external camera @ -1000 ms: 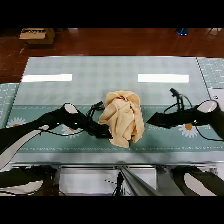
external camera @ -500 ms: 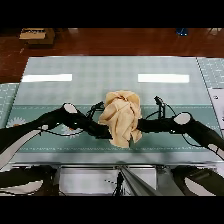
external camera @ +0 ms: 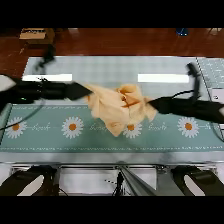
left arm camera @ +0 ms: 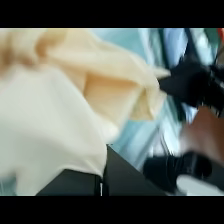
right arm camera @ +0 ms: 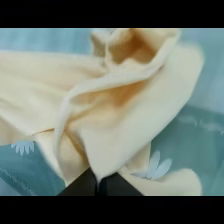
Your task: Fold the shirts.
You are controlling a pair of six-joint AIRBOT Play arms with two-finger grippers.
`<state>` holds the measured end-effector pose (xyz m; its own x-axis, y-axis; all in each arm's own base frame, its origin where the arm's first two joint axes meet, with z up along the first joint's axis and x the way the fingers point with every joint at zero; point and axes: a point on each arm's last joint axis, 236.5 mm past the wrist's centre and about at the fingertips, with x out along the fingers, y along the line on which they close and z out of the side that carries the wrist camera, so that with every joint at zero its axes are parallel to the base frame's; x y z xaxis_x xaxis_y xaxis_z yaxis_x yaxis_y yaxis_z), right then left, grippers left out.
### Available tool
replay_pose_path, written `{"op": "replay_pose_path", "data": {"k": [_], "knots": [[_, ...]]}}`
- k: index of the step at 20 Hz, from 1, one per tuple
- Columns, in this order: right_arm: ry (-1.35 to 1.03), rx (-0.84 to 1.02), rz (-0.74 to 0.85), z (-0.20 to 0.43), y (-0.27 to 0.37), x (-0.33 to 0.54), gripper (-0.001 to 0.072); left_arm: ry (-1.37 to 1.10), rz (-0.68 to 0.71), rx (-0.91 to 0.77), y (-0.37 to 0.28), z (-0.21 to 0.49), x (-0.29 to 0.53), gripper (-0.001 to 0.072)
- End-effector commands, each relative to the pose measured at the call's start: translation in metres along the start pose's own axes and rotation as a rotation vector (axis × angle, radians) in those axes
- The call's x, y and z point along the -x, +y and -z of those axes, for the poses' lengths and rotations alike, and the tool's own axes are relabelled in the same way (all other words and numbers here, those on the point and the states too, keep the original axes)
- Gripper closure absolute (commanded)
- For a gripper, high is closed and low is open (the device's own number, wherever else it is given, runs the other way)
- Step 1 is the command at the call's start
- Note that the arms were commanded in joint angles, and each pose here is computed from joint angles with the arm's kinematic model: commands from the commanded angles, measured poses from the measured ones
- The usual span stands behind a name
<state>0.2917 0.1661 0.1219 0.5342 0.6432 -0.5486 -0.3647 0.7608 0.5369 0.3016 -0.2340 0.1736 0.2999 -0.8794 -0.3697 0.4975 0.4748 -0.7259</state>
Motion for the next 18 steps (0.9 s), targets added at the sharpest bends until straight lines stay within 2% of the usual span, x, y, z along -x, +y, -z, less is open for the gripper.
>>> {"op": "replay_pose_path", "data": {"k": [1, 4, 9, 12, 18], "knots": [[-0.363, 0.151, 0.07, -0.089, 0.047, 0.107, 0.0683, -0.312, -0.054, -0.255, -0.087, -0.072, 0.096, 0.0685], [-0.64, 0.188, 0.079, -0.144, 0.094, 0.19, 0.0683, -0.49, -0.08, -0.436, -0.163, -0.097, 0.154, 0.0685], [-0.832, 0.243, 0.014, -0.171, 0.164, 0.27, 0.0683, -0.631, -0.034, -0.639, -0.278, -0.095, 0.208, 0.0685], [-0.825, 0.236, -0.005, -0.162, 0.184, 0.288, 0.0683, -0.631, 0.004, -0.673, -0.318, -0.077, 0.221, 0.0684], [-0.684, 0.225, 0.059, -0.127, 0.191, 0.293, 0.0683, -0.498, 0.005, -0.65, -0.339, -0.032, 0.219, 0.0685]]}}
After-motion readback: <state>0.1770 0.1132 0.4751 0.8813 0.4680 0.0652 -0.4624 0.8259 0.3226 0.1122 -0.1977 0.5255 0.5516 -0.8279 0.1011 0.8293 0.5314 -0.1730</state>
